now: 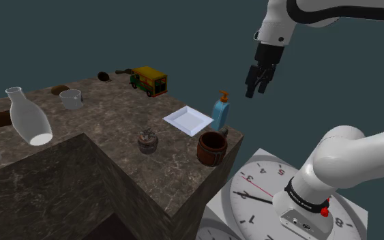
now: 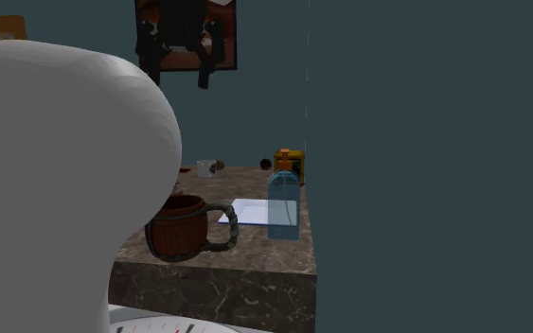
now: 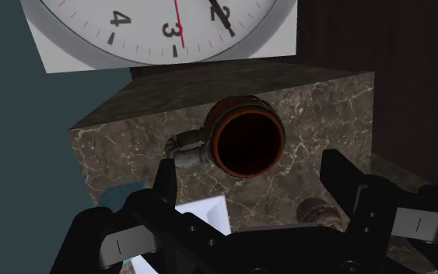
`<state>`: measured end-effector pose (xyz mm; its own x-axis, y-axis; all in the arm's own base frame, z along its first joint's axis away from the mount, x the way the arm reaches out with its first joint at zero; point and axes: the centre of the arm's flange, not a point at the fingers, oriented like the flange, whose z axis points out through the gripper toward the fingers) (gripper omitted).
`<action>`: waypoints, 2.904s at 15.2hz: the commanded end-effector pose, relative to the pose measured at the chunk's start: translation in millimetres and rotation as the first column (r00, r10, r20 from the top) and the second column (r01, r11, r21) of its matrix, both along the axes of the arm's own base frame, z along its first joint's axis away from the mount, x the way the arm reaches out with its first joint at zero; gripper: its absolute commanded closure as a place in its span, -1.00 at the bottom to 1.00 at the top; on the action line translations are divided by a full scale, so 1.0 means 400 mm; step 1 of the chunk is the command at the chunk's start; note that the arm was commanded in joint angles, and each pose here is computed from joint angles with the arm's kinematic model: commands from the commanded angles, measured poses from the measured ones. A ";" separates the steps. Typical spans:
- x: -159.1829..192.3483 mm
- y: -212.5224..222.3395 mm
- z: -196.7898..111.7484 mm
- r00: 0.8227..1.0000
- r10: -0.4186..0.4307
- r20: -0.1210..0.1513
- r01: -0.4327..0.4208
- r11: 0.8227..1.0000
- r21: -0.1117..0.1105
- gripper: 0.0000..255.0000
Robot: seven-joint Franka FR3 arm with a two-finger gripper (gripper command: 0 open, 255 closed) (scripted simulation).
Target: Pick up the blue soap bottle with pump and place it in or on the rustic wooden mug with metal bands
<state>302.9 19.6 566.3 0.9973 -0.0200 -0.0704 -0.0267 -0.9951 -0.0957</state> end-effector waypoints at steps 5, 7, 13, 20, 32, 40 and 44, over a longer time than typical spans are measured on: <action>0.097 -0.066 -0.056 1.000 -0.017 0.000 0.017 1.000 -0.010 -1.00; 0.145 -0.100 -0.083 1.000 -0.025 0.000 0.025 1.000 -0.016 -1.00; 0.286 -0.204 -0.165 0.999 -0.050 0.000 0.050 0.998 -0.031 -1.00; 0.449 -0.333 -0.259 0.997 -0.078 0.000 0.078 0.996 -0.050 -1.00; 0.501 -0.377 -0.392 0.996 -0.089 0.001 0.089 0.994 -0.056 -1.00; 0.499 -0.377 -0.394 0.996 -0.089 0.001 0.089 0.994 -0.056 1.00; 0.498 -0.385 -0.389 0.996 -0.089 0.001 0.089 0.994 -0.056 1.00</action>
<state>505.0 -126.4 413.6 0.9936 -0.0949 -0.0620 -0.0975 -0.9945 -0.0388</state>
